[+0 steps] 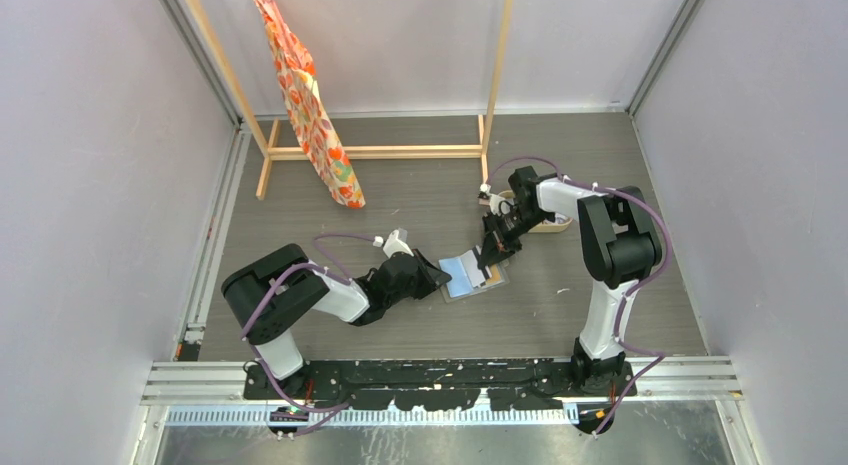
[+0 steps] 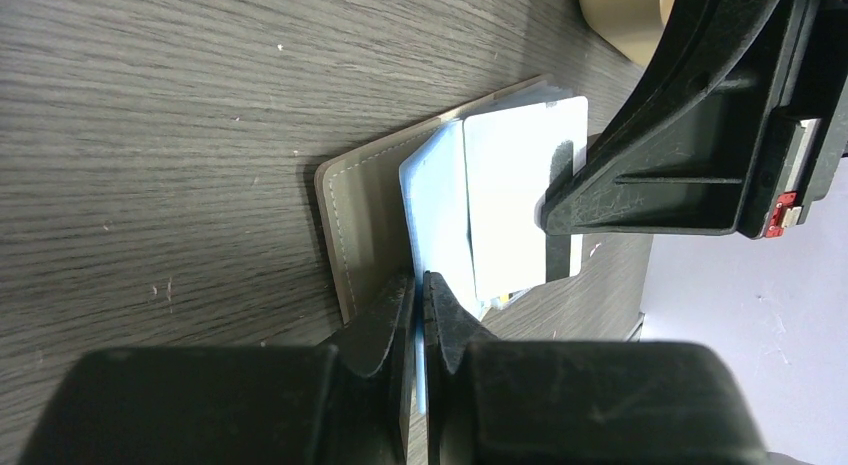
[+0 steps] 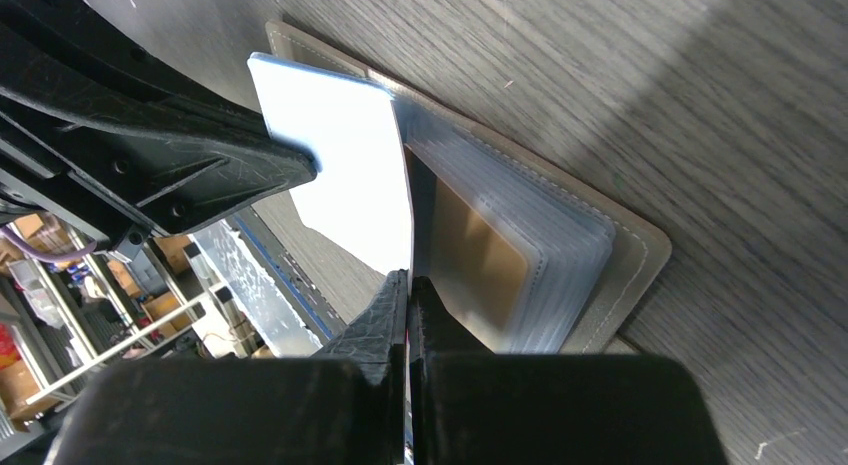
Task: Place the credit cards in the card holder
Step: Insert the credit card into the card holder.
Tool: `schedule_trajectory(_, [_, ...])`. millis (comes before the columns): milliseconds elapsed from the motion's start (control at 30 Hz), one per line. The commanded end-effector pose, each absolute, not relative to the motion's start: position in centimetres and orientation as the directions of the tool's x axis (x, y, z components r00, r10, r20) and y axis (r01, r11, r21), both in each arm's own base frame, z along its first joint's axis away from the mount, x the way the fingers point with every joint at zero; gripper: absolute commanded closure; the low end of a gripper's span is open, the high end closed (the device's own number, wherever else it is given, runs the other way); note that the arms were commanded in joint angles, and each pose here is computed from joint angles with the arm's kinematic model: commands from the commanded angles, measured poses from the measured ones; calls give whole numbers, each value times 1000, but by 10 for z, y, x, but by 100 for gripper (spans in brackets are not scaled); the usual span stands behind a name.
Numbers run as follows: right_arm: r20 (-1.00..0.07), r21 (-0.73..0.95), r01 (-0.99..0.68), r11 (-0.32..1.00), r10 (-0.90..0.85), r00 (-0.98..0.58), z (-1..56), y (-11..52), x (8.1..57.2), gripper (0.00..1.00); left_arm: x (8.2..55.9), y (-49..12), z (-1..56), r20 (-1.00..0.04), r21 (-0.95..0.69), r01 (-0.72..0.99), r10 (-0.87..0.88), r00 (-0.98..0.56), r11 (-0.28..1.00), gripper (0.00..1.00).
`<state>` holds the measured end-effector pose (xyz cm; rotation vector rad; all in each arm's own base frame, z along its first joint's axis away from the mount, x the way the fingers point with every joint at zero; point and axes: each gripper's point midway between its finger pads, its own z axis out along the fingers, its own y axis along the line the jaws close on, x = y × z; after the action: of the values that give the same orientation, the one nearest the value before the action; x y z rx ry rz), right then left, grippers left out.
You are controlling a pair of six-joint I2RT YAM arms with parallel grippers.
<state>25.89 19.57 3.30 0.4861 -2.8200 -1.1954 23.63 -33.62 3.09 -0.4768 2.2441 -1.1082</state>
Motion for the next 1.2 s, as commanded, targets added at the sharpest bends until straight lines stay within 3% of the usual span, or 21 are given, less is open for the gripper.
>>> schedule_trajectory(0, [-108, 668, -285, 687, -290, -951, 30, 191, 266, 99, 235, -332, 25, -366, -779, -53, -522, -770, 624, 92])
schedule_trajectory(933, [0, 694, -203, 691, -282, -959, 17, 204, 247, 99, 235, -333, 28, -363, -786, -50, -526, -769, 616, 89])
schedule_trajectory(1000, [-3, 696, -206, 688, -284, -959, 18, 205, 248, 99, 234, -332, 31, -367, -783, -45, -520, -771, 620, 86])
schedule_trajectory(1167, [-10, 686, -217, 694, -289, -957, 17, 203, 249, 99, 230, -316, 44, -415, -744, -33, -499, -761, 668, 67])
